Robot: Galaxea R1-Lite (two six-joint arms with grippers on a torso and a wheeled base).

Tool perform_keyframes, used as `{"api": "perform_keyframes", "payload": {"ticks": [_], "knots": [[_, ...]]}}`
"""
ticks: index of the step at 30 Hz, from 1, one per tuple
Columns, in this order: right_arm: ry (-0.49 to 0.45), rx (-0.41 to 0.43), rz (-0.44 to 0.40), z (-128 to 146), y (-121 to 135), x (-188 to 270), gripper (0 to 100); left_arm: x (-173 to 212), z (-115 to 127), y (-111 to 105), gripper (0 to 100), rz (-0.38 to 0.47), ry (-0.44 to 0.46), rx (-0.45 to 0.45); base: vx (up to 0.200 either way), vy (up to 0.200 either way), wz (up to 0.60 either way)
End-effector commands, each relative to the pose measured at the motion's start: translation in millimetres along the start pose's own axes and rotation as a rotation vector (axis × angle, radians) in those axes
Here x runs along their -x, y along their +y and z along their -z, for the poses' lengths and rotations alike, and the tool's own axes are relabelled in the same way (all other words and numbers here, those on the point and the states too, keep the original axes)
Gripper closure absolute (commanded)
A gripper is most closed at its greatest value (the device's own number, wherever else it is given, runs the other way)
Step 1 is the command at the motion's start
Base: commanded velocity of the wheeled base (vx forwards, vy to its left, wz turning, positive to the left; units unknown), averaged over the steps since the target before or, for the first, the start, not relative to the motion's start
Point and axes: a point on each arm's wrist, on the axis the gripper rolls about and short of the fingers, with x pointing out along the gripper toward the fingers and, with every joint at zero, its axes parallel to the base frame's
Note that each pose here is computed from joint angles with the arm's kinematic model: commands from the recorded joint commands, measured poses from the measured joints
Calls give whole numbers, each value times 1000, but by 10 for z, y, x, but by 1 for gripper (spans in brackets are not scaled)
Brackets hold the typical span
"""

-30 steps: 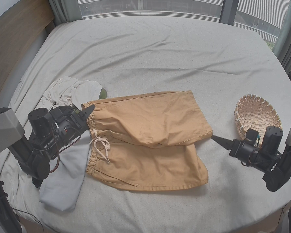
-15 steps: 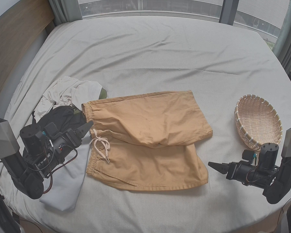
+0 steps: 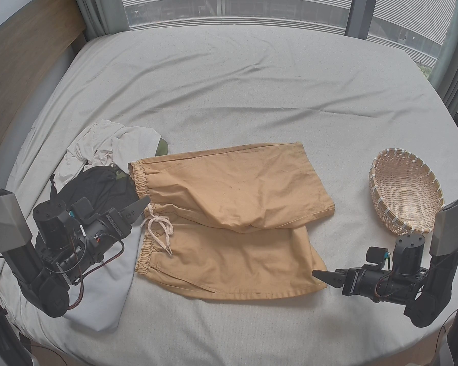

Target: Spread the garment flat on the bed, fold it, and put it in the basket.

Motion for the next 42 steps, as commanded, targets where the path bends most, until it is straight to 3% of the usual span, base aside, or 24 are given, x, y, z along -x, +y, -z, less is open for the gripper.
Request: {"api": "perform_keyframes", "payload": {"ticks": [1, 15, 24, 36, 40, 41, 42], "knots": [[6, 9, 3, 28, 25, -63, 0, 1, 2, 0, 0, -1, 1, 1, 0, 0, 0], [61, -4, 35, 150, -7, -10, 0, 5, 47, -1, 0, -5, 16, 2, 0, 0, 0], [94, 100, 57, 210, -59, 45, 0, 22, 59, 4, 0, -10, 22, 4, 0, 0, 0], [30, 149, 8, 88, 28, -99, 0, 21, 62, 6, 0, -11, 24, 4, 0, 0, 0], [51, 153, 29, 158, 48, -137, 0, 26, 65, 18, 0, -16, 26, 5, 0, 0, 0], [56, 153, 28, 172, 47, -145, 100, 26, 65, 18, 0, -16, 26, 5, 0, 0, 0], [60, 153, 28, 179, 48, -145, 100, 26, 65, 18, 0, -16, 26, 5, 0, 0, 0]]}}
